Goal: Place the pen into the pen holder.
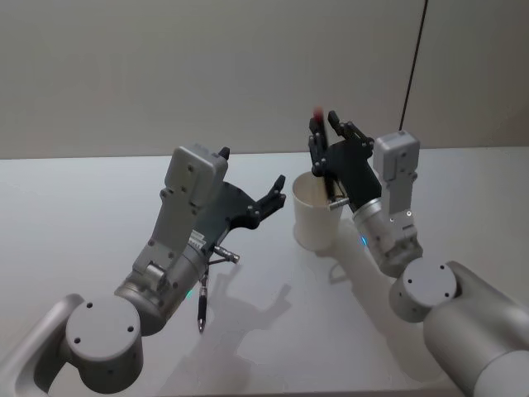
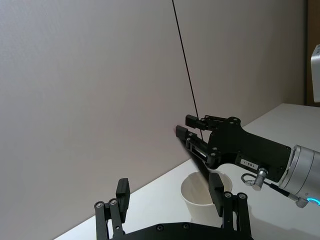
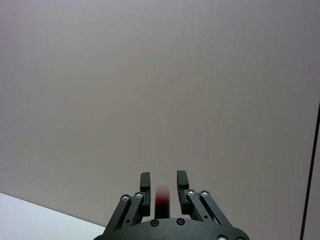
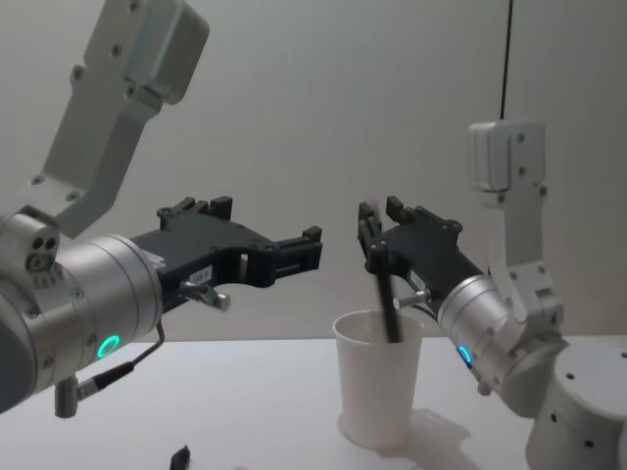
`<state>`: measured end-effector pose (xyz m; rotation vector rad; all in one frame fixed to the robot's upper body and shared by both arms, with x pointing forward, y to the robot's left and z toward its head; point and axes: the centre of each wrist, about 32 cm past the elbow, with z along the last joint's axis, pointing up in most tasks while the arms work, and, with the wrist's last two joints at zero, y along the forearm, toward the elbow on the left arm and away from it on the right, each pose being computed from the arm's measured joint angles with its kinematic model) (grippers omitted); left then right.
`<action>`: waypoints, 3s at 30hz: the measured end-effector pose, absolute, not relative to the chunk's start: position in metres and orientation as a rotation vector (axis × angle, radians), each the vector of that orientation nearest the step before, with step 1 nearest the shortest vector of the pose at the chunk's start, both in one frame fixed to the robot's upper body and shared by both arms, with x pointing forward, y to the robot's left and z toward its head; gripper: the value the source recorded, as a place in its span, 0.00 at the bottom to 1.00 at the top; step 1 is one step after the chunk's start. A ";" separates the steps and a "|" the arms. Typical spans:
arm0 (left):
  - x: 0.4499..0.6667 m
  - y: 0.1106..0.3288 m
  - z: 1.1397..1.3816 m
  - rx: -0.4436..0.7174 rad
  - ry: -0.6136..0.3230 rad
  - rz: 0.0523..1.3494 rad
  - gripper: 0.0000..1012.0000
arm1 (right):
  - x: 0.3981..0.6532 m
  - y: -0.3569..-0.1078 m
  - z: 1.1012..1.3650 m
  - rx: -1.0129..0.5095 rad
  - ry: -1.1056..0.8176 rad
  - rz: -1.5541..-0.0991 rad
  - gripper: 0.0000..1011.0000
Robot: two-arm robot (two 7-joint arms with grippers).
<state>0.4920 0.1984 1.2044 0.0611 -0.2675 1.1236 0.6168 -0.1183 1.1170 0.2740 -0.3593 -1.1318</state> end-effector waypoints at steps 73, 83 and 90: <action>0.492 0.198 1.204 0.061 -0.268 1.124 0.99 | 0.552 -0.215 1.171 -0.035 -0.041 -1.265 0.99; 0.492 0.198 1.204 0.061 -0.268 1.124 0.99 | 0.537 -0.234 1.171 -0.105 -0.011 -1.278 0.99; 0.492 0.198 1.204 0.061 -0.268 1.124 0.99 | 0.529 -0.245 1.170 -0.144 -0.003 -1.281 0.99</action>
